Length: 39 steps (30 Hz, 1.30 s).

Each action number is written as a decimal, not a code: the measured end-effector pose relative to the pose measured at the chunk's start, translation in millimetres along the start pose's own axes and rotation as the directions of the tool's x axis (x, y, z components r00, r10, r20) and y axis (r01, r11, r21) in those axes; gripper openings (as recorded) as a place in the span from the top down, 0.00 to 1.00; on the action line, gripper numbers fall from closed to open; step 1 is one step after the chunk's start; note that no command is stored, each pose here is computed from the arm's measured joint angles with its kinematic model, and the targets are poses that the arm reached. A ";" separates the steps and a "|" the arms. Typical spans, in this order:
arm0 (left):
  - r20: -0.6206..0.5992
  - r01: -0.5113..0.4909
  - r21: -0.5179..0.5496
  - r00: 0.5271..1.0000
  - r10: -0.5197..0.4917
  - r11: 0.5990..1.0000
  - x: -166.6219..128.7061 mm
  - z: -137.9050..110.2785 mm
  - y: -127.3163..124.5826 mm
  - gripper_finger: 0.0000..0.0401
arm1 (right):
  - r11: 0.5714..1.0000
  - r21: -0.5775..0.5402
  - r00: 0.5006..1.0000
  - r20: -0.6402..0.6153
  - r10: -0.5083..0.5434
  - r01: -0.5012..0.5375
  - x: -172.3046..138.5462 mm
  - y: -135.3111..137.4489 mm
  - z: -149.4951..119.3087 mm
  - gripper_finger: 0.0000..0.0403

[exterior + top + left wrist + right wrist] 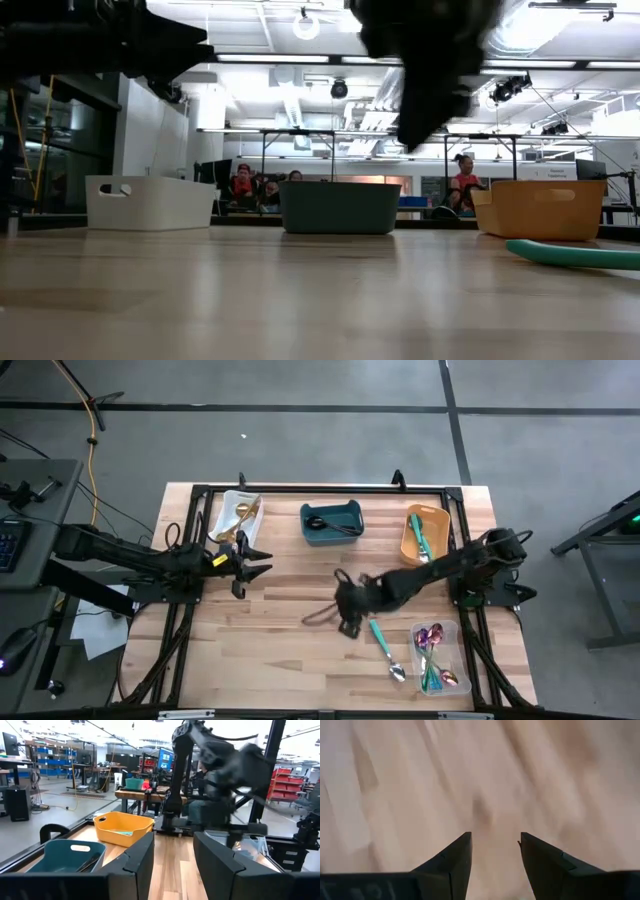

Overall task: Sort silverware by color (type)
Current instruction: Put the light green spoon into the orange bin

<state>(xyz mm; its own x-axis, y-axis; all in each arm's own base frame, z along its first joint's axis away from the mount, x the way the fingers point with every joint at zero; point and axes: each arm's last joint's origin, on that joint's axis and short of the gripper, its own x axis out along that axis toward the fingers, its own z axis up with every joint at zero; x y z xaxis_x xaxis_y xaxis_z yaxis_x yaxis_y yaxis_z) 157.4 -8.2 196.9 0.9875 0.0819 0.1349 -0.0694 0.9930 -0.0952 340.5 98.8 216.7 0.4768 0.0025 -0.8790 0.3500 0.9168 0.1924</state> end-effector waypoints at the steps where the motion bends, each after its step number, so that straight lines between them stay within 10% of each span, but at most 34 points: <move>1: 0.000 0.000 0.000 1.000 0.000 1.000 0.0 0.0 0.0 0.68 | 0.999 0.050 0.998 -0.055 -0.012 0.015 -0.5 6.3 -6.2 0.60; 14: -0.001 0.000 0.000 1.000 0.000 1.000 0.0 -0.1 0.1 0.68 | 0.858 0.422 0.932 -0.327 -0.157 0.293 8.9 41.7 -72.7 0.60; 31: -0.010 -0.001 0.001 1.000 0.001 1.000 0.0 -1.0 0.1 0.68 | 0.834 0.357 0.844 -0.491 -0.216 0.421 55.8 40.3 -92.3 0.61; 39: -0.010 -0.001 0.000 1.000 0.001 1.000 0.0 -0.9 0.1 0.68 | 0.844 0.339 0.846 -0.486 -0.221 0.415 57.1 40.3 -92.7 0.84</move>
<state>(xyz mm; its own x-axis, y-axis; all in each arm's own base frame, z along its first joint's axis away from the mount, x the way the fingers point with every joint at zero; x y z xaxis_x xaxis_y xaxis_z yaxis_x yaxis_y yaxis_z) 157.5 -8.1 195.9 0.9887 0.0822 0.1253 -0.0705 0.9930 -0.0948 307.1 172.9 133.8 -0.0657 -0.0067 -0.9978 0.7668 0.6395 -0.0548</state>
